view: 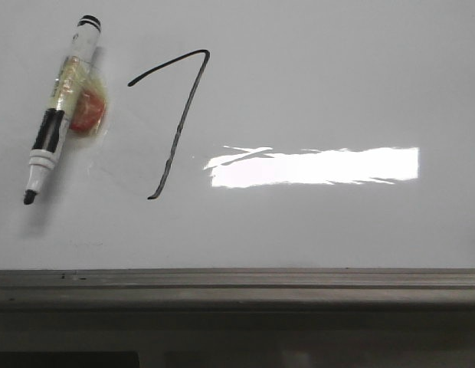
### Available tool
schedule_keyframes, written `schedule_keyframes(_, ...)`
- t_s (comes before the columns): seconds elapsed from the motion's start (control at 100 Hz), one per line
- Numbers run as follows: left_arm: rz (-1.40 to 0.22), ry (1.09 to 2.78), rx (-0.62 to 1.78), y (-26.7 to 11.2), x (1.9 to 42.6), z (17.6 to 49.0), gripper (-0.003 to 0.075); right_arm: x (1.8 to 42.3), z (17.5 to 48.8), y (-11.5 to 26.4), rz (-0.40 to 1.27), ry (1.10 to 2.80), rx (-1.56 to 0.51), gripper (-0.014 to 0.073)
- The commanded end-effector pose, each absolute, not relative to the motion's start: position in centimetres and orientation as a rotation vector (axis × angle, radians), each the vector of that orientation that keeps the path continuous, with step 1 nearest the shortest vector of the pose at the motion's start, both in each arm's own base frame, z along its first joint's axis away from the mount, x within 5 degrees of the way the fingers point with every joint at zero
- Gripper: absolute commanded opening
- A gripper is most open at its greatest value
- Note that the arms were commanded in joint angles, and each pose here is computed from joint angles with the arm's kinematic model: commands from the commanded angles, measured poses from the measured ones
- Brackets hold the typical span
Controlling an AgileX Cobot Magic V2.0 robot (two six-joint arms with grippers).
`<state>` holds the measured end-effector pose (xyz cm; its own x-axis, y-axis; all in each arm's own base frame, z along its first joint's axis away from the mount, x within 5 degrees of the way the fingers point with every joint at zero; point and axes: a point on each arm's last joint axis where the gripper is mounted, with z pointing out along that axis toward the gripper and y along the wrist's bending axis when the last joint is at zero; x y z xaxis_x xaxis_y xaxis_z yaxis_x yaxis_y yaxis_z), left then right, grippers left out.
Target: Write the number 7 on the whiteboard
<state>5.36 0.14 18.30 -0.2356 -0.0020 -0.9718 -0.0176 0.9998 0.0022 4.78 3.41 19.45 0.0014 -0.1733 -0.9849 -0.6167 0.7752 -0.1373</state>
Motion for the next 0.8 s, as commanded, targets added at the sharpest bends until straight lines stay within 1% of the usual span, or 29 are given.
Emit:
schedule_keyframes(0.0,0.001,1.749,-0.025,0.1,5.3,18.2,-0.0018,5.1,19.4,3.2,0.389,1.552,-0.524,-0.0067)
schedule_keyframes(0.09,0.001,1.749,-0.025,0.1,5.3,18.2,-0.0018,5.5,19.6,2.6,0.324,1.566,-0.386,-0.0067)
schedule_keyframes(0.16,0.001,1.749,-0.025,0.1,5.3,18.2,-0.0018,5.7,19.9,2.1,0.27,1.538,-0.29,-0.0067)
schedule_keyframes(0.27,0.001,1.749,-0.025,0.1,5.3,18.2,-0.0018,5.9,20.3,1.6,0.201,1.484,-0.187,-0.0067)
schedule_keyframes(0.42,0.001,1.749,-0.025,0.1,5.3,18.2,-0.0018,6.0,20.5,0.7,0.127,1.478,-0.037,-0.0067)
schedule_keyframes(0.59,0.001,1.749,-0.025,0.1,5.3,18.2,-0.0018,6.1,20.5,0.1,0.071,1.479,0.045,-0.0067)
schedule_keyframes(0.79,0.001,1.749,-0.025,0.1,5.3,18.2,-0.0018,5.7,19.6,-0.3,0.031,1.549,0.099,-0.0067)
